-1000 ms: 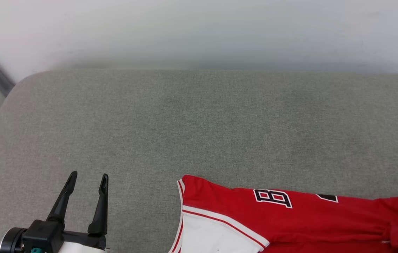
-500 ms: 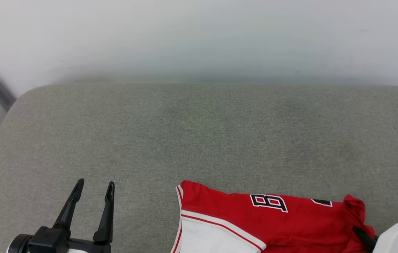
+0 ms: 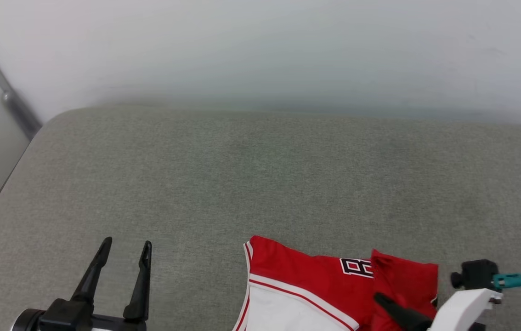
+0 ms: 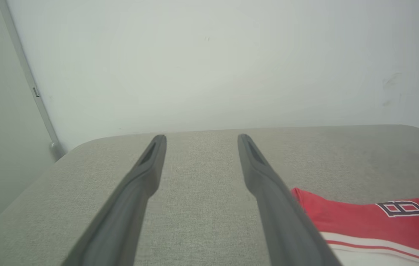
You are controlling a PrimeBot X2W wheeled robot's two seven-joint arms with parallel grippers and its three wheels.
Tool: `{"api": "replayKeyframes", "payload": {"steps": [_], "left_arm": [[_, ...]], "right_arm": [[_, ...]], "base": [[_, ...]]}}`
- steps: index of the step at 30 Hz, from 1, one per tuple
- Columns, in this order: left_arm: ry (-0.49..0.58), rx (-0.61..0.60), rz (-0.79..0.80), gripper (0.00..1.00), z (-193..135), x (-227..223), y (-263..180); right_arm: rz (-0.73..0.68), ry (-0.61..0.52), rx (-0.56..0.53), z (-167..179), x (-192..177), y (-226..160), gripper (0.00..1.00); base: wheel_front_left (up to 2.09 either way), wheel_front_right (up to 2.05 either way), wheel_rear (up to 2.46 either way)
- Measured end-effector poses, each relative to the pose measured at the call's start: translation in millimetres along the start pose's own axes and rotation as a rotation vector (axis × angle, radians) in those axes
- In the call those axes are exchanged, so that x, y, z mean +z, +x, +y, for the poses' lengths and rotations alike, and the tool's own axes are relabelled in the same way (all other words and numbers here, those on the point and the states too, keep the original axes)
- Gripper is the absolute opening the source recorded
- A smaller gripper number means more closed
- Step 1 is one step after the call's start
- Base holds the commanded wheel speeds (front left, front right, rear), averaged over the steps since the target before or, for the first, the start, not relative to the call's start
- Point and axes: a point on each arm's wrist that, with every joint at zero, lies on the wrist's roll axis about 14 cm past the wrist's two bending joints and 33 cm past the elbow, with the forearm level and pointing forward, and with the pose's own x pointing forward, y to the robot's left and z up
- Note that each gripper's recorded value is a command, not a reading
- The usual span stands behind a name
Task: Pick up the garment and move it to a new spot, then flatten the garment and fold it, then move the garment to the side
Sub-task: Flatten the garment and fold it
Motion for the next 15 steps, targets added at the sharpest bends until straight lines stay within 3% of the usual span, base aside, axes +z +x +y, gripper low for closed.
{"api": "replayKeyframes", "payload": {"steps": [7, 15], "left_arm": [[0.016, 0.035, -0.017, 1.00, 9, 7, -5], [0.025, 0.062, -0.008, 1.00, 17, 6, -12]], "right_arm": [[0.035, 0.094, 0.160, 38, -22, 34, 0.00], [0.081, 0.164, 0.249, 68, -44, 64, 0.00]], "base": [[0.00, 0.00, 0.00], [0.00, 0.00, 0.00]]}}
